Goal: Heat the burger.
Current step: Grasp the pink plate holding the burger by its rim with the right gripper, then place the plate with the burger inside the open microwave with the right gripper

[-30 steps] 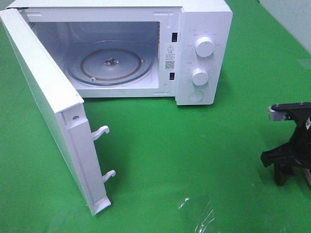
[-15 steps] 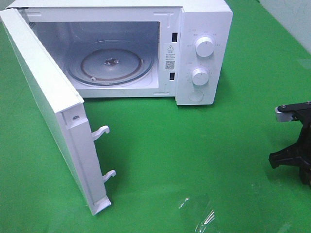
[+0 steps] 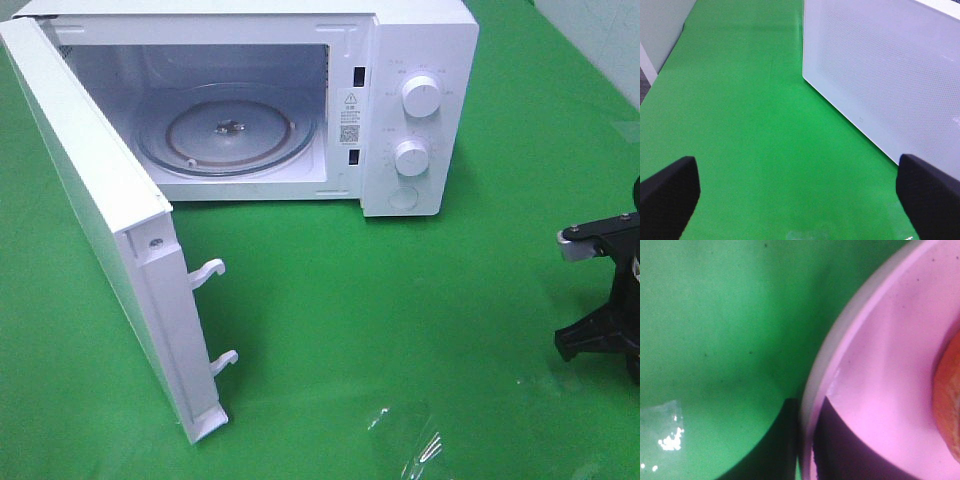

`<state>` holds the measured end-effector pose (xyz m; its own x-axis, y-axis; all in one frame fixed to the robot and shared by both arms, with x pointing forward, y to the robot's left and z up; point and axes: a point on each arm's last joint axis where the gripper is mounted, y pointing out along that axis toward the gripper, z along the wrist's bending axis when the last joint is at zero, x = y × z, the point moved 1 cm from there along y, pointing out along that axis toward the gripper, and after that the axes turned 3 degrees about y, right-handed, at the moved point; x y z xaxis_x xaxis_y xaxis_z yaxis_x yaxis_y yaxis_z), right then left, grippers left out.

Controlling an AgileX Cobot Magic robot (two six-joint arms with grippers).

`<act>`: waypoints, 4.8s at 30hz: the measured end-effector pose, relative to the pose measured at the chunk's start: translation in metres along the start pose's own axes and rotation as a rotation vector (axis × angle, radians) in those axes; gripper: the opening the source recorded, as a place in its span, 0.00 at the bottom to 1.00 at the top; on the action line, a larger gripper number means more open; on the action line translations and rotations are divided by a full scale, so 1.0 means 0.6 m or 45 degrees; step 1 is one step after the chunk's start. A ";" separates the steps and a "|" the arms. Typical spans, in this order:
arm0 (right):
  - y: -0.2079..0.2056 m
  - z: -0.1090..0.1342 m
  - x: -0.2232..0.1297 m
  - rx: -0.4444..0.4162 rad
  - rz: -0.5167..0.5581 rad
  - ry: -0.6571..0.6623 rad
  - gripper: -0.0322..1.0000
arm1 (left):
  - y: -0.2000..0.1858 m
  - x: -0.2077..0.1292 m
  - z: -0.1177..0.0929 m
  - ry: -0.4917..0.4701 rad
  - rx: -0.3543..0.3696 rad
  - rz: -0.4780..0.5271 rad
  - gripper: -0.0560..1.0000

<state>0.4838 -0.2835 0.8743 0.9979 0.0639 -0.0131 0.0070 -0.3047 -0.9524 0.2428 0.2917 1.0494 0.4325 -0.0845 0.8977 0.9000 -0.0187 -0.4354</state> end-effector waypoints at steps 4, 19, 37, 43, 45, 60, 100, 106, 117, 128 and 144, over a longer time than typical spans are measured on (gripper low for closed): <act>-0.013 0.005 -0.007 -0.067 -0.010 -0.008 0.07 | 0.000 0.000 0.000 0.000 0.000 0.000 0.99; -0.061 0.034 -0.016 -0.182 -0.123 -0.122 0.07 | 0.000 0.000 0.000 0.000 0.000 0.000 0.99; -0.130 0.076 -0.079 -0.237 -0.257 -0.337 0.07 | 0.000 0.000 0.000 0.000 0.000 0.000 0.99; -0.139 0.083 -0.103 -0.243 -0.292 -0.404 0.07 | 0.000 0.000 0.000 0.000 0.000 0.000 0.99; -0.143 0.086 -0.113 -0.245 -0.308 -0.434 0.07 | 0.000 0.000 0.000 0.000 0.000 0.000 0.99; -0.160 0.118 -0.175 -0.276 -0.406 -0.708 0.07 | 0.000 0.000 0.000 0.000 0.000 0.000 0.99; -0.185 0.203 -0.221 -0.298 -0.730 -1.652 0.07 | 0.000 0.000 0.000 0.000 0.000 0.000 0.99; -0.189 0.209 -0.215 -0.311 -0.801 -1.721 0.07 | 0.000 0.000 0.000 0.000 0.000 0.000 0.99; -0.186 0.204 -0.179 -0.301 -0.857 -1.926 0.07 | 0.000 0.000 0.000 0.000 0.000 0.000 0.99; -0.177 0.181 -0.136 -0.321 -0.885 -2.173 0.07 | 0.000 0.000 0.000 0.000 0.000 0.000 0.99; -0.166 0.165 -0.116 -0.188 -0.955 -2.493 0.07 | 0.000 0.000 0.000 0.000 0.000 0.000 0.99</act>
<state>0.4071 -0.1635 0.9398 -0.5542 0.8308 -0.0507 0.3826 0.2002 -0.9020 0.2428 0.2917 1.0494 0.4325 -0.0845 0.8977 0.9000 -0.0187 -0.4354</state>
